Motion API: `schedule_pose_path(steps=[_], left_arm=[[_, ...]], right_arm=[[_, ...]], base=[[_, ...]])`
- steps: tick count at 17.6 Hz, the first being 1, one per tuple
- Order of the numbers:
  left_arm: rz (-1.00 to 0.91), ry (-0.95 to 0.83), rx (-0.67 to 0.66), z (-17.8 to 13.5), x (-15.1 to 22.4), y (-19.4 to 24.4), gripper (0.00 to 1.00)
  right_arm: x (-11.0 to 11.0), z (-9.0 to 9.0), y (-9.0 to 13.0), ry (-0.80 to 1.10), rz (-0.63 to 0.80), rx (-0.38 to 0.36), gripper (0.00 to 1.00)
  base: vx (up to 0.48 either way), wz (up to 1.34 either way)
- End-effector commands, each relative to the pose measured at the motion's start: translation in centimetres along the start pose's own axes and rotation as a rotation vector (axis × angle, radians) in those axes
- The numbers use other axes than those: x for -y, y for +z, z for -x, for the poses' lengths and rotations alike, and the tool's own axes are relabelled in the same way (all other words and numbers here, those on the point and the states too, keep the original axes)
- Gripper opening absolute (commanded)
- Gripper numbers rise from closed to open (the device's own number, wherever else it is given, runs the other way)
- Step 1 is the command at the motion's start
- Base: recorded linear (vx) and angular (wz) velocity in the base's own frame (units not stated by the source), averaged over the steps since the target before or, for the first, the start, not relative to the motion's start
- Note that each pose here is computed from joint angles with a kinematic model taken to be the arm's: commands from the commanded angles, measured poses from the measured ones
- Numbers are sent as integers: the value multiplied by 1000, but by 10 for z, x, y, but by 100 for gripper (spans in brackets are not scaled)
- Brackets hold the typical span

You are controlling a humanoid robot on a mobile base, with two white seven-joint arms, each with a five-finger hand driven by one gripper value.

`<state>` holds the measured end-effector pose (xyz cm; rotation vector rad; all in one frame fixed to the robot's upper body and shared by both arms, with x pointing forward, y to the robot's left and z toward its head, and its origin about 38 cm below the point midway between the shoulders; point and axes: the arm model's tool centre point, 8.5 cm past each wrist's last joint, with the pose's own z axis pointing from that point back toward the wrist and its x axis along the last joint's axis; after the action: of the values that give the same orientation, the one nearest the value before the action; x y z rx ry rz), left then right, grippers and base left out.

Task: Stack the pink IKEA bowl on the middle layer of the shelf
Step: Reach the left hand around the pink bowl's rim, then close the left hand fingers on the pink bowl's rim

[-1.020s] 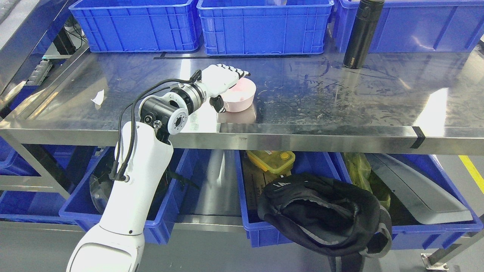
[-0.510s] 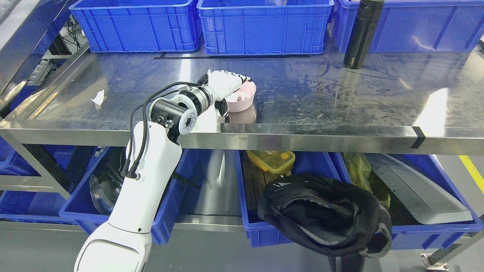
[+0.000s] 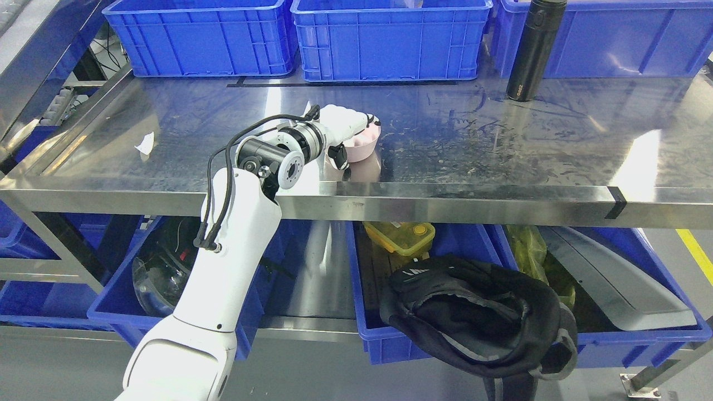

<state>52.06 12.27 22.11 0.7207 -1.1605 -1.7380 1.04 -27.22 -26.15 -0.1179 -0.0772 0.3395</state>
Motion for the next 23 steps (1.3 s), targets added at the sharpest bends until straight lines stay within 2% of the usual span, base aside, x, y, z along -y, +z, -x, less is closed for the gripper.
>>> schedule_pose_path(steps=[1,6,17,20,23], left_arm=[[27,29,-30,10,-5,-6,65],[19,66,-40,21,-6,-3,53],[85,104,-45,31,22,-10,48],[79,101,-26,34,21,-9,33],[65,127,-15,38,19,-7,24]], right_arm=[[8,7,0,1,13,-3,100],[8,7,0,1,13,-3,100],[8,7,0,1,13,-3,100],[8,7,0,1,13,-3,100],[8,7,0,1,13,-3,100]], base=[[0,0],[0,0],[0,0],[0,0],[0,0]])
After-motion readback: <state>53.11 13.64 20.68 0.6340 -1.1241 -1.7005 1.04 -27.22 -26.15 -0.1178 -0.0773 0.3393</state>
